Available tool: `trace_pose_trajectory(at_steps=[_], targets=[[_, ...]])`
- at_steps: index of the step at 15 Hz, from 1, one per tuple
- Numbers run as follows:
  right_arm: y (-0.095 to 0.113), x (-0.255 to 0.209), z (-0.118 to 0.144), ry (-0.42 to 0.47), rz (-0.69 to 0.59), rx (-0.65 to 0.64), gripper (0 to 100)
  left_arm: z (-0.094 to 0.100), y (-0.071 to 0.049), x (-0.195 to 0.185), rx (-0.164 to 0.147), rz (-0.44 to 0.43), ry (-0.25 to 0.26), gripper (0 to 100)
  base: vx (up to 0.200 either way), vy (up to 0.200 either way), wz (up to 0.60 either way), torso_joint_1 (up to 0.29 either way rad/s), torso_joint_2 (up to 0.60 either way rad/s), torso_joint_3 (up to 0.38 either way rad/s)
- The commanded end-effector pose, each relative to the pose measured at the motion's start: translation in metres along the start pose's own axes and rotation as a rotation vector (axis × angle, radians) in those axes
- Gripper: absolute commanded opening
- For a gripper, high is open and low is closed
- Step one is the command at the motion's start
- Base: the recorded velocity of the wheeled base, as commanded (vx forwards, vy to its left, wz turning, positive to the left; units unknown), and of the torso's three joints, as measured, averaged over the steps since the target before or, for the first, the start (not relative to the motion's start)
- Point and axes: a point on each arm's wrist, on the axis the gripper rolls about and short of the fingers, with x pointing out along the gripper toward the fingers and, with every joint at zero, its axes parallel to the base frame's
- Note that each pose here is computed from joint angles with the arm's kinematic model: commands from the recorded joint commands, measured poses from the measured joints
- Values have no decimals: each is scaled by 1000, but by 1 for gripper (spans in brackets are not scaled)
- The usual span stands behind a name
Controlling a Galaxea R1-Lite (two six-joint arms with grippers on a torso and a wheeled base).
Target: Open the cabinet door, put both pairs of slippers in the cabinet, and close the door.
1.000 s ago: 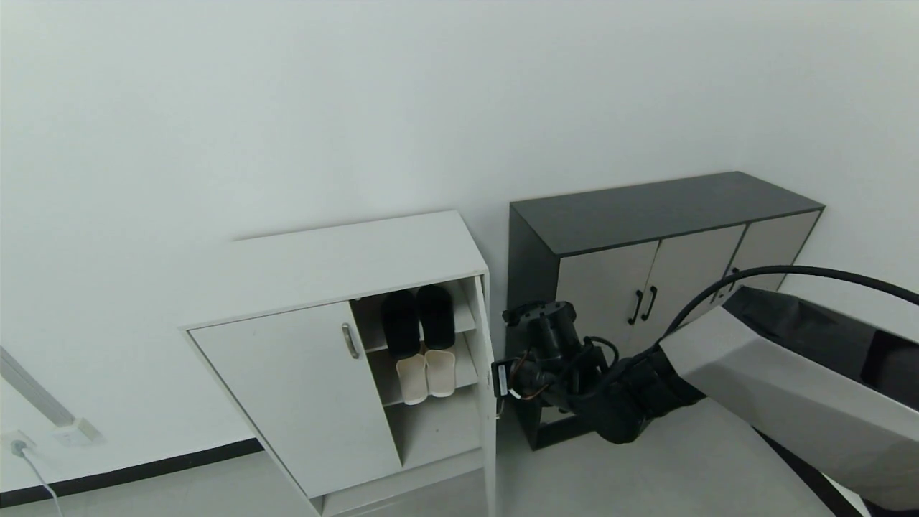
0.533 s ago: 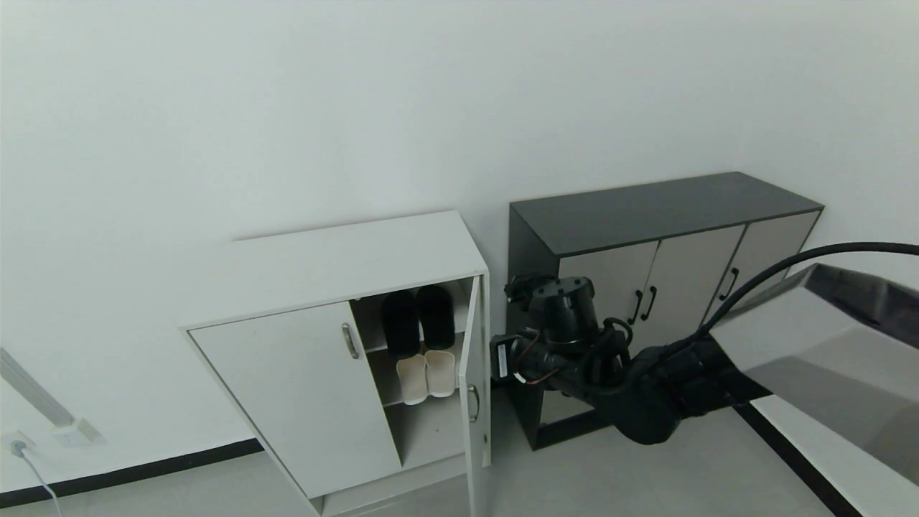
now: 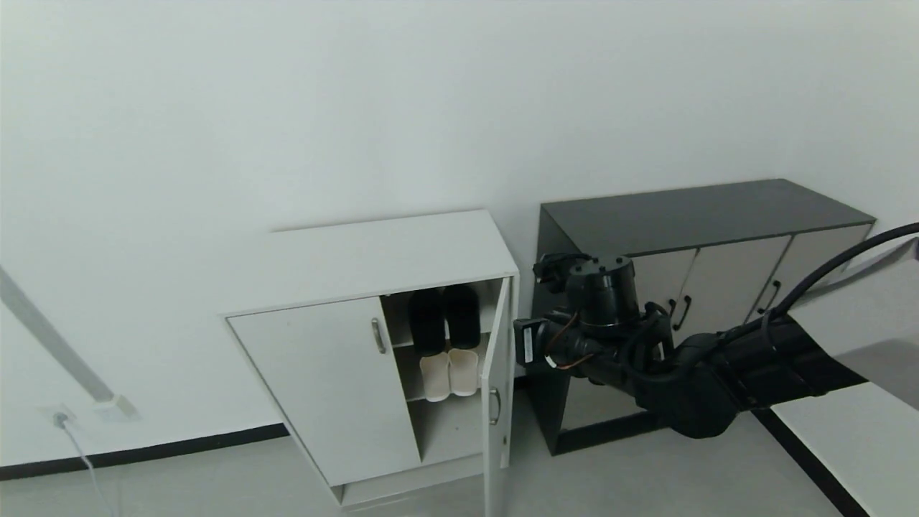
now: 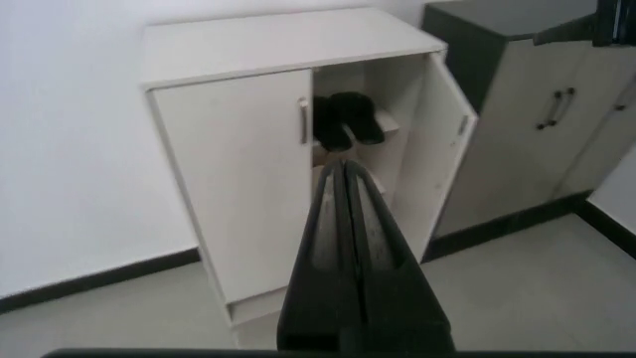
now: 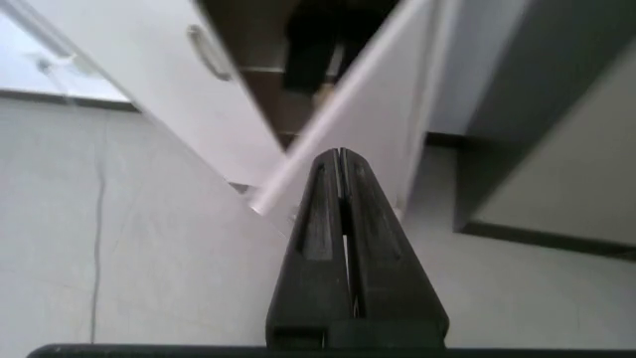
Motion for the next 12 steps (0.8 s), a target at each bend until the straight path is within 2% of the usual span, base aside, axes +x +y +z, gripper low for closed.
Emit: trace_pose_trajectory(at_steps=[1, 3, 7, 10, 12], targets=[[-1, -2, -1, 5, 3, 0, 0, 0, 0, 0, 1, 0, 0, 0, 0, 0, 600, 12, 7, -2], [-1, 0, -5, 18, 18, -1, 0, 0, 0, 0, -1, 0, 0, 0, 0, 0, 600, 0, 2, 0], [-11, -3, -16, 58, -17, -33, 0, 0, 0, 0, -1, 3, 0, 0, 0, 0, 0, 0, 0, 0], [-27, -17, -23, 91, -55, -59, 0, 0, 0, 0, 1, 2, 0, 0, 0, 0, 0, 0, 0, 0], [-44, -33, -35, 144, -98, -68, 0, 0, 0, 0, -1, 2, 0, 0, 0, 0, 0, 0, 0, 0]])
